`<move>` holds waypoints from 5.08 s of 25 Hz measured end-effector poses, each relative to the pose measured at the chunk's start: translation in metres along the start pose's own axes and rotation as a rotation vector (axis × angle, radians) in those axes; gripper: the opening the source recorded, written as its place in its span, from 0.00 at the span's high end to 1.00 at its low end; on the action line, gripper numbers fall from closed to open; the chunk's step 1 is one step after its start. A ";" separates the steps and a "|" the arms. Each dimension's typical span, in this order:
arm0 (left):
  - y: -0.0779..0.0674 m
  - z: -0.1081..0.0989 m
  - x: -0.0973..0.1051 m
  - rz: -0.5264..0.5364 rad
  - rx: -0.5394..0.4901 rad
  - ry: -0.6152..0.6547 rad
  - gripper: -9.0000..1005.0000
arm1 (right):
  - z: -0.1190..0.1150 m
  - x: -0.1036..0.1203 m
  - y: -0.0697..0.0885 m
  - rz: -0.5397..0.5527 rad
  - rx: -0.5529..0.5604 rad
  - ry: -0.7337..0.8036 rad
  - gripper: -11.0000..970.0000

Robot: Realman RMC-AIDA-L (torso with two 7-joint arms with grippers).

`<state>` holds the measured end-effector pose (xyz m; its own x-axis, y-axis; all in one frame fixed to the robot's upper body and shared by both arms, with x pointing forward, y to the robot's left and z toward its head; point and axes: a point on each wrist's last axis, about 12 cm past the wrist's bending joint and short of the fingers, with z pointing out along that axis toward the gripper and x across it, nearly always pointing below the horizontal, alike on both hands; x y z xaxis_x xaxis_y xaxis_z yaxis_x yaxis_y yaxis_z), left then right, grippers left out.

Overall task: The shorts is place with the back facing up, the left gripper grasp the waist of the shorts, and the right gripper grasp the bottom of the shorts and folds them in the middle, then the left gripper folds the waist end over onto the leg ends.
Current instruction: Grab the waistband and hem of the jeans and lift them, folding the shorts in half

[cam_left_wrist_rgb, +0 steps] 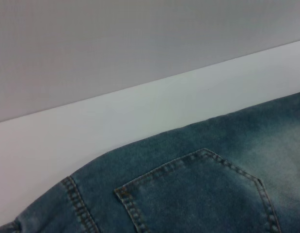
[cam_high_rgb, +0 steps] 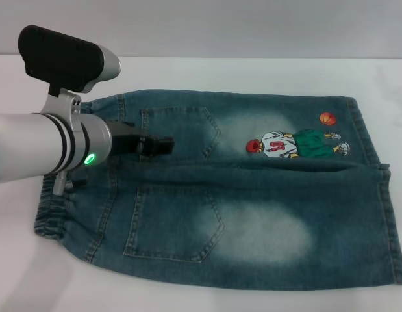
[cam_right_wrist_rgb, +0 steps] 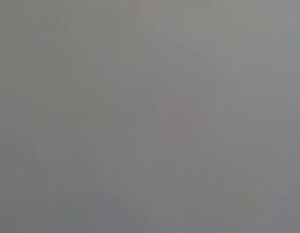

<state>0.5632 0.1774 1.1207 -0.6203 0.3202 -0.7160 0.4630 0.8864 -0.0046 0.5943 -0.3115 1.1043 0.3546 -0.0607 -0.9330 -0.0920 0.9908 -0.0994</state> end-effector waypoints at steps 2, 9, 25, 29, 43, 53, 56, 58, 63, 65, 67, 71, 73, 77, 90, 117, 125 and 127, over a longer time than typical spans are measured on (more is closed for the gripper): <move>0.000 0.000 0.000 -0.001 0.000 0.000 0.19 | -0.002 -0.011 -0.001 0.012 0.009 -0.096 0.23; -0.002 0.000 -0.004 0.007 0.006 0.002 0.19 | -0.006 -0.048 -0.005 0.018 0.034 -0.412 0.23; -0.002 0.003 -0.003 -0.012 0.003 -0.002 0.19 | 0.067 -0.017 -0.020 0.028 0.163 0.165 0.23; -0.002 0.003 -0.002 -0.011 0.004 -0.006 0.19 | 0.075 -0.008 -0.020 0.039 0.192 0.293 0.23; -0.007 0.004 -0.004 0.003 0.013 -0.017 0.19 | 0.064 0.018 -0.043 0.190 0.405 0.510 0.23; -0.006 0.004 -0.004 0.002 0.009 -0.030 0.19 | 0.055 0.020 0.004 -0.028 0.072 0.449 0.24; -0.005 0.003 -0.003 0.001 0.007 -0.034 0.19 | 0.050 0.021 0.026 -0.097 -0.054 0.455 0.24; -0.004 0.005 0.000 -0.002 0.004 -0.026 0.19 | 0.047 0.017 0.040 -0.138 -0.132 0.435 0.24; -0.004 0.007 0.000 -0.002 0.004 -0.027 0.20 | 0.043 0.006 0.067 -0.246 -0.273 0.405 0.24; -0.004 0.007 0.000 0.000 0.004 -0.026 0.20 | 0.042 0.005 0.078 -0.333 -0.337 0.414 0.24; -0.004 0.007 0.001 0.003 0.004 -0.026 0.20 | 0.042 0.008 0.090 -0.418 -0.380 0.463 0.24; -0.003 0.007 0.001 0.003 0.003 -0.026 0.20 | 0.053 0.011 0.095 -0.494 -0.350 0.577 0.24; -0.003 0.007 0.002 0.002 0.003 -0.025 0.20 | 0.059 0.011 0.093 -0.518 -0.319 0.624 0.24; -0.004 0.007 0.003 0.002 0.003 -0.024 0.20 | 0.070 0.010 0.086 -0.572 -0.238 0.731 0.24; -0.004 0.008 0.001 0.004 0.002 -0.042 0.20 | 0.079 -0.006 0.090 -0.791 0.088 0.607 0.24; 0.003 -0.007 0.000 -0.015 -0.019 -0.089 0.20 | -0.038 0.002 0.123 0.029 -0.102 0.237 0.24; 0.013 -0.019 0.003 -0.011 -0.045 -0.072 0.20 | -0.021 -0.036 0.121 0.196 -0.182 0.490 0.24; 0.018 -0.025 0.005 -0.009 -0.060 -0.081 0.20 | -0.019 -0.044 0.116 0.219 -0.211 0.550 0.24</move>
<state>0.5524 0.2033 1.1346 -0.5700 0.2859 -0.7703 0.4170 0.9085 0.0286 0.5509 -0.1960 1.1271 -0.2189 0.0317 -0.9752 -0.3098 0.9455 0.1003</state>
